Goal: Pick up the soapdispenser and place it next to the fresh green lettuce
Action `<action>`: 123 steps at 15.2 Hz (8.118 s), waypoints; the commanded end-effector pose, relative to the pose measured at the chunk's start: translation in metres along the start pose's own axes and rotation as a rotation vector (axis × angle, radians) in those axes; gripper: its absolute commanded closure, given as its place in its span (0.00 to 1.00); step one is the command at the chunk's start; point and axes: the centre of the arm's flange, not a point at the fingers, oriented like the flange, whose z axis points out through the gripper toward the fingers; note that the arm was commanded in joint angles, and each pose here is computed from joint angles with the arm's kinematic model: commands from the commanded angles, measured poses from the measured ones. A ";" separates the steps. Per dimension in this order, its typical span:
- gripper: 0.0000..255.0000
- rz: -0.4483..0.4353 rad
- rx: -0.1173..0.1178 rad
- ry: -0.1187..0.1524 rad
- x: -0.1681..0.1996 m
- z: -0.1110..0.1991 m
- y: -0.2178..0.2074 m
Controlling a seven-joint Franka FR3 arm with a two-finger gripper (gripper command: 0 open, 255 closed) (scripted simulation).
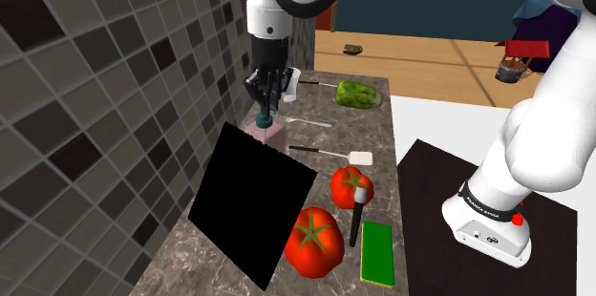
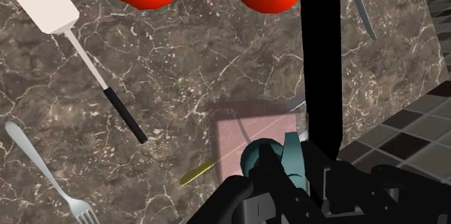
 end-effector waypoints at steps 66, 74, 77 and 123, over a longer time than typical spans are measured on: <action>1.00 0.000 0.000 0.000 -0.064 -0.141 0.358; 1.00 0.000 0.000 0.000 -0.062 -0.100 0.365; 1.00 0.000 0.000 0.000 -0.062 -0.084 0.368; 0.00 0.000 0.000 0.000 -0.058 0.003 0.390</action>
